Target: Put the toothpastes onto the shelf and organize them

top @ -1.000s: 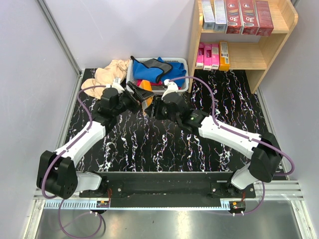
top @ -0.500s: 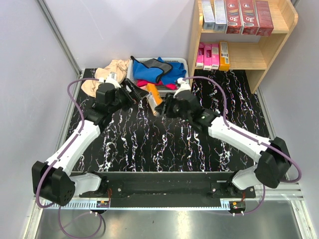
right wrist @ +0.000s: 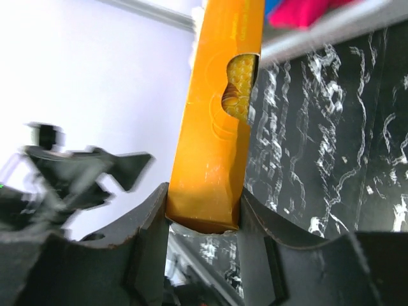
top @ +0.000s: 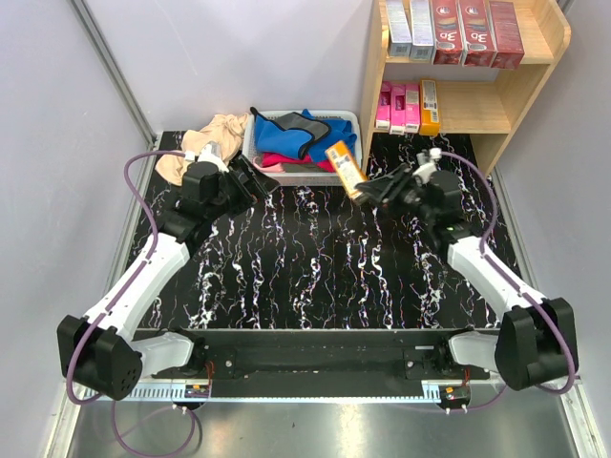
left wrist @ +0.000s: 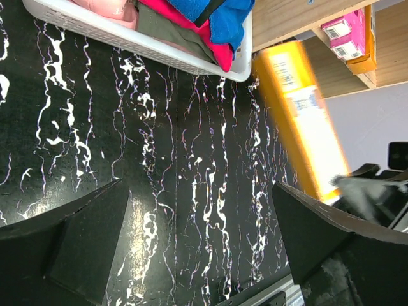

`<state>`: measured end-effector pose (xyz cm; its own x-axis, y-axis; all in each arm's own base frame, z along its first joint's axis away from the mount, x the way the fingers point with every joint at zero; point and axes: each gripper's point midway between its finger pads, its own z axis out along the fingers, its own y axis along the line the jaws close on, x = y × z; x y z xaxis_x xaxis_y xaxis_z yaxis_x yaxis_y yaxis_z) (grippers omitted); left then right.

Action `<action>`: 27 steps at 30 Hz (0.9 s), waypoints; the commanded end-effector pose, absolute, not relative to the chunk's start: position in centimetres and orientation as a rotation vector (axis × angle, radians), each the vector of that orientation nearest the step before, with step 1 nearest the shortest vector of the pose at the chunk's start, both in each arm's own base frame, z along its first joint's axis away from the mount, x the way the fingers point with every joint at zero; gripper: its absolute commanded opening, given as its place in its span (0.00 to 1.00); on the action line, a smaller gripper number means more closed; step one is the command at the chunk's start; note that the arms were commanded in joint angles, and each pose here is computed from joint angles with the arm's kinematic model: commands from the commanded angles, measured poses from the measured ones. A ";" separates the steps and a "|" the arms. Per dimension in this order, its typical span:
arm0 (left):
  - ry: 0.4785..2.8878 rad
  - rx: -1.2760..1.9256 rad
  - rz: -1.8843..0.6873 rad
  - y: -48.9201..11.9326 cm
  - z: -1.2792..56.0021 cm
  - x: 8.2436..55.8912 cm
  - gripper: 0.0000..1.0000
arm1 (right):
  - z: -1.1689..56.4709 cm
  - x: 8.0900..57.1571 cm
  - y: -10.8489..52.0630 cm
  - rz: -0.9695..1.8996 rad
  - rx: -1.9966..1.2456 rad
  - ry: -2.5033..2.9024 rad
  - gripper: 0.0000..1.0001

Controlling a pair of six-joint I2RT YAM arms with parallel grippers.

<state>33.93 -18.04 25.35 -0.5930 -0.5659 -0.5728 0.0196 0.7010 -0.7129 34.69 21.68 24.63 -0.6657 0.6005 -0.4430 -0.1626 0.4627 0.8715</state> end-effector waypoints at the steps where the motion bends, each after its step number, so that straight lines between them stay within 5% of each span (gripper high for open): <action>1: 2.031 -0.404 -0.871 -18.0 25.6 34.6 0.99 | 32.7 32.5 20.0 1.562 0.166 1.672 0.42; 10: 2.051 -0.409 -0.871 -18.1 24.7 34.7 0.99 | 33.3 33.7 9.2 1.763 0.392 1.445 0.40; 27: 2.074 -0.403 -0.864 -18.3 23.9 34.9 0.99 | 33.5 39.2 -0.7 1.587 0.555 1.378 0.38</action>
<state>34.30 -18.19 23.33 -0.6197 -0.5565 -0.5534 -0.0132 0.7125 -0.7016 37.86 0.22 32.27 -0.5042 0.8498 -0.1537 -0.2946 -0.0020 0.9556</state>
